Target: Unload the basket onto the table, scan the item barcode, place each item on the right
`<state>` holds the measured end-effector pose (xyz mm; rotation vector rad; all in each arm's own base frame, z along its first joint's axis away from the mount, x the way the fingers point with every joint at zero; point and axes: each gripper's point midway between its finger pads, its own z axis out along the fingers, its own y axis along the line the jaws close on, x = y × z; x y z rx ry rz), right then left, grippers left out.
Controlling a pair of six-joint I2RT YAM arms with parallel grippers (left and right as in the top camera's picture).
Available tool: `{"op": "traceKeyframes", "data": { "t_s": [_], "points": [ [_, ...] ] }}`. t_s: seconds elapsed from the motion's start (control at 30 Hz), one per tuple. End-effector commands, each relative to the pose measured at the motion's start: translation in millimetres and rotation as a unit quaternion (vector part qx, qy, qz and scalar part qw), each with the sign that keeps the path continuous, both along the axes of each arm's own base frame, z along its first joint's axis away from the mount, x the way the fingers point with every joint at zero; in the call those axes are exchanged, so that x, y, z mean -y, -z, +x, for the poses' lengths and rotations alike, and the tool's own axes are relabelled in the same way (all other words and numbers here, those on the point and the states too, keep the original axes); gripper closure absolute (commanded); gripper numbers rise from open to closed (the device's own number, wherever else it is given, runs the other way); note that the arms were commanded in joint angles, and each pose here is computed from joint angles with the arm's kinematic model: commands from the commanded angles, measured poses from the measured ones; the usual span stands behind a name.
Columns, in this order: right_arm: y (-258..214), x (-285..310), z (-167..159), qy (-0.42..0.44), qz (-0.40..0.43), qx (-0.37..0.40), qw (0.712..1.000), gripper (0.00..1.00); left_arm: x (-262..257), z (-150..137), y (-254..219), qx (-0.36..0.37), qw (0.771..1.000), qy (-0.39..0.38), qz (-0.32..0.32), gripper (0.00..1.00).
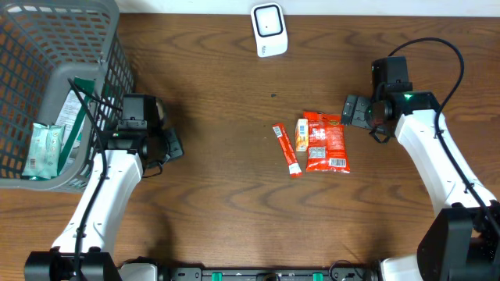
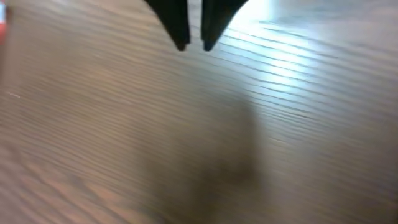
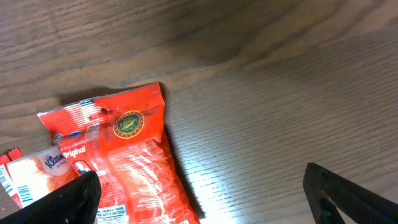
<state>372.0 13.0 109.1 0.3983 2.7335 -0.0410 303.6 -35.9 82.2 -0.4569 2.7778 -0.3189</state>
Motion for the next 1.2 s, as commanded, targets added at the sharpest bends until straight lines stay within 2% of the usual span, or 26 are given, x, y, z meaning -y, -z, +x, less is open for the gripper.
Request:
{"op": "traceKeyframes", "data": {
  "t_s": [0.0, 0.23, 0.47, 0.73, 0.97, 1.17],
  "points": [
    [-4.1, 1.6, 2.3, 0.003, -0.003, 0.006, 1.000, 0.01, 34.7, -10.3, -1.6, -0.020, 0.994, 0.032, -0.103, 0.93],
    [-4.1, 1.6, 2.4, 0.003, -0.003, 0.006, 1.000, 0.01, 39.4, -5.2, -28.7, -0.019, 0.992, 0.037, -0.117, 0.93],
    [-4.1, 1.6, 2.4, 0.003, -0.003, 0.006, 1.000, 0.01, 39.6, 15.3, -117.4, 0.028, 0.992, 0.047, -0.114, 0.93],
    [-4.1, 1.6, 2.3, 0.003, -0.003, 0.006, 1.000, 0.01, 39.8, 26.3, -170.4, 0.094, 0.988, 0.055, -0.111, 0.93],
    [-4.1, 1.6, 2.3, 0.003, -0.003, 0.006, 1.000, 0.01, 18.2, 34.5, -189.1, 0.128, 0.990, 0.027, -0.051, 0.93],
    [-4.1, 1.6, 2.3, 0.003, -0.003, 0.006, 1.000, 0.01, -13.7, 40.1, -236.6, 0.180, 0.983, -0.018, 0.029, 0.93]
  ]
}}
